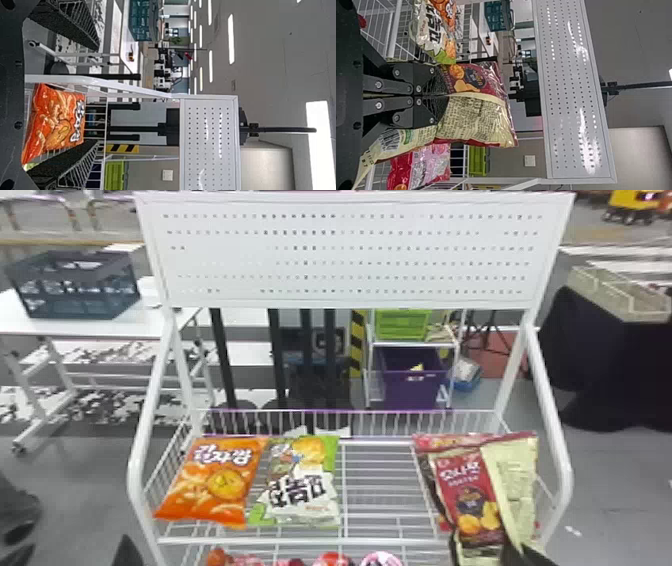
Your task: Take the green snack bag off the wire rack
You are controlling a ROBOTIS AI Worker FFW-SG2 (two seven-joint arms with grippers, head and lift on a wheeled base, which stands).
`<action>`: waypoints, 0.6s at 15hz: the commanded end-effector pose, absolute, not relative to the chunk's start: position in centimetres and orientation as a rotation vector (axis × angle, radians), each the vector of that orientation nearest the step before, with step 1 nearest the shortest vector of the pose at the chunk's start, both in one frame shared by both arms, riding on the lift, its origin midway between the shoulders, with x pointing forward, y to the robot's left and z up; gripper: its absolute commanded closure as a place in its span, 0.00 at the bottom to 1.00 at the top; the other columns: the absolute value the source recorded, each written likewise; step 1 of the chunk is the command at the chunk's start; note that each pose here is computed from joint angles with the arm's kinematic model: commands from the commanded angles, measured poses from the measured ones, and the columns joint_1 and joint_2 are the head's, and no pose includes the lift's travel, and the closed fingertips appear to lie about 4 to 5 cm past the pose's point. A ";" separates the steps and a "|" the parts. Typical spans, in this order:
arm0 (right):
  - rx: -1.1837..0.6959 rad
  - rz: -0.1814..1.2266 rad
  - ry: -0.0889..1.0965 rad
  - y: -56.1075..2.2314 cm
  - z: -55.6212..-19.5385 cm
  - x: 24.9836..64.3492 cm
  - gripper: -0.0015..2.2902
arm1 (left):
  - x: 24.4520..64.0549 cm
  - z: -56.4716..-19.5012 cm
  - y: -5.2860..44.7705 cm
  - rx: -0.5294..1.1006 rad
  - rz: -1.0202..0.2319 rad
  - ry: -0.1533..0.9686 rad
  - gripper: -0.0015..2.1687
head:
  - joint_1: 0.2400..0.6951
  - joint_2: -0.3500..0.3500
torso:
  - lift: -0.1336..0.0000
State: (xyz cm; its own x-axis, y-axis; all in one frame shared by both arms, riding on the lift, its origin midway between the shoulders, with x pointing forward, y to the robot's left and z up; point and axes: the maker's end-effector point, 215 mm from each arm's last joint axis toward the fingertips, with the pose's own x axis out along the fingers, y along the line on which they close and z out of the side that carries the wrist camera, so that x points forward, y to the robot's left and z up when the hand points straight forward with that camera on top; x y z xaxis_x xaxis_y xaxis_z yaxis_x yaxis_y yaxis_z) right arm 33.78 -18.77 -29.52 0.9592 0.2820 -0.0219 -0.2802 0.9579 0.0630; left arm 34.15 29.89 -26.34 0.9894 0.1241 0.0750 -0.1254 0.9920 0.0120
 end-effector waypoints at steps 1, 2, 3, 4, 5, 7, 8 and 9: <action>0.058 0.284 0.032 -18.8 -29.6 33.8 0.98 | 34.3 -26.4 29.9 0.017 0.126 -0.075 0.02 | 0.57 0.50 | 1.00; 0.059 0.283 0.032 -18.9 -29.6 33.8 0.98 | 34.4 -26.5 29.9 0.016 0.125 -0.076 0.02 | 0.57 0.50 | 1.00; 0.058 0.282 0.032 -18.9 -29.6 33.8 0.98 | 34.5 -26.5 29.9 0.015 0.125 -0.076 0.02 | 0.57 0.50 | 1.00; 0.057 0.281 0.032 -19.0 -29.6 33.8 0.98 | 34.5 -26.5 29.9 0.015 0.125 -0.077 0.02 | 0.57 0.50 | 1.00; 0.058 0.281 0.032 -19.0 -29.6 33.8 0.98 | 34.5 -26.5 29.9 0.015 0.125 -0.077 0.02 | 0.57 0.50 | 1.00; 0.058 0.279 0.033 -19.0 -29.7 33.8 0.98 | 34.7 -26.3 29.9 0.015 0.124 -0.082 0.02 | 0.57 0.50 | 1.00; 0.058 0.279 0.030 -19.0 -29.6 33.8 0.98 | 34.7 -26.3 29.9 0.012 0.126 -0.083 0.02 | 0.57 0.50 | 1.00; 0.059 0.279 0.031 -19.1 -29.7 33.8 0.98 | 35.1 -26.3 29.0 0.004 0.108 -0.086 0.02 | 0.57 0.50 | 1.00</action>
